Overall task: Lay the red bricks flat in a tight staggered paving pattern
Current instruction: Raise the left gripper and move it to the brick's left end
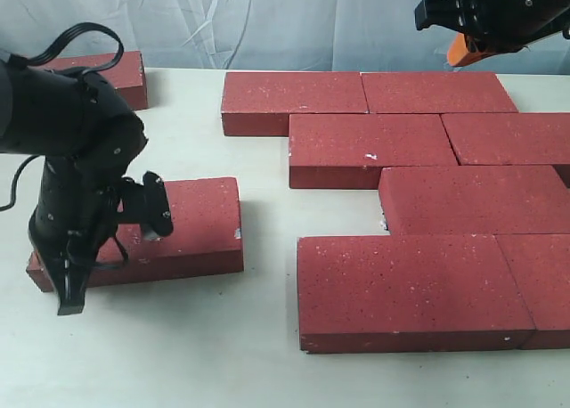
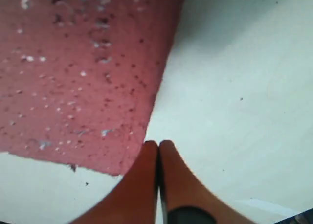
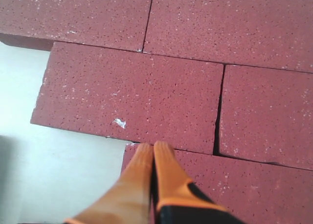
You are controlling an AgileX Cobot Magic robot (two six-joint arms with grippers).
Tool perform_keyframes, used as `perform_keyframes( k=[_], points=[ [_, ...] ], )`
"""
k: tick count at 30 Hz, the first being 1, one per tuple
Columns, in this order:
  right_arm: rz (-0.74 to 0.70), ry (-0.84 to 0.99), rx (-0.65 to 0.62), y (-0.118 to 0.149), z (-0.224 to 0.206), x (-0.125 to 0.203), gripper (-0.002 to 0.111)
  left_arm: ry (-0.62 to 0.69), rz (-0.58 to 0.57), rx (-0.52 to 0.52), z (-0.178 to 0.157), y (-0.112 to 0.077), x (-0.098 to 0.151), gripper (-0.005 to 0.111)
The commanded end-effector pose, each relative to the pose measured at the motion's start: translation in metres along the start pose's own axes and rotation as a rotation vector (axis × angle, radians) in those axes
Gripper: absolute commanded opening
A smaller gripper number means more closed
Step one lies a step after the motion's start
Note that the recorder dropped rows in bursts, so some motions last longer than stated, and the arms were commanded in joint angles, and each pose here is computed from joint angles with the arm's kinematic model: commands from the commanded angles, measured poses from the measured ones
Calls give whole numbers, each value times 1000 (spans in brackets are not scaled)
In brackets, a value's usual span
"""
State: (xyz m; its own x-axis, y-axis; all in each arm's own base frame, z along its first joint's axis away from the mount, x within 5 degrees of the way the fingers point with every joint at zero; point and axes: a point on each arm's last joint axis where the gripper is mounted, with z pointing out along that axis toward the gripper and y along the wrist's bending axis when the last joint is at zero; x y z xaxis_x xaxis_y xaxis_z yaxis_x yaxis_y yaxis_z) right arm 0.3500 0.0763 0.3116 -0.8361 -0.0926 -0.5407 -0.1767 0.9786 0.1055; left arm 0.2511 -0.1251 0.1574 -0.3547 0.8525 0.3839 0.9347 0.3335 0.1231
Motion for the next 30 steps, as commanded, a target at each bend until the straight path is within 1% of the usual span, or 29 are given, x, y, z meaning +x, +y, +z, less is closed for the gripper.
perform_keyframes(
  k=[1,4,7,10,12,13,16,19,22,25,28,30],
  points=[
    [2,0,6,-2,-1,1,-1,-50,-65,-9,-32,7,6,0],
    [2,0,6,-2,-1,1,-1,-226,-126,-13,-59,7,6,0],
    [2,0,6,-2,-1,1,-1,-424,-186,-50,-82,9,6,0],
    [2,0,6,-2,-1,1,-1,-591,-372,-120,-98,22,14,0],
    [2,0,6,-2,-1,1,-1,-640,-519,-137,-100,36,25,0],
    [2,2,6,-2,-1,1,-1,-645,-596,-137,-99,43,33,0],
    [2,2,6,-2,-1,1,-1,-620,-775,-110,-85,63,53,0],
    [2,4,6,-2,-1,1,-1,-571,-890,-84,-64,79,70,0],
    [2,6,6,-2,-1,2,-1,-518,-976,-60,-42,93,87,0],
    [2,6,6,-2,-1,2,-1,-472,-1041,-34,-24,104,99,0],
    [2,8,6,-2,-1,2,-1,-425,-1084,16,-5,109,102,0],
    [2,8,6,-2,-1,2,-1,-389,-1104,71,11,111,97,0]
  ],
)
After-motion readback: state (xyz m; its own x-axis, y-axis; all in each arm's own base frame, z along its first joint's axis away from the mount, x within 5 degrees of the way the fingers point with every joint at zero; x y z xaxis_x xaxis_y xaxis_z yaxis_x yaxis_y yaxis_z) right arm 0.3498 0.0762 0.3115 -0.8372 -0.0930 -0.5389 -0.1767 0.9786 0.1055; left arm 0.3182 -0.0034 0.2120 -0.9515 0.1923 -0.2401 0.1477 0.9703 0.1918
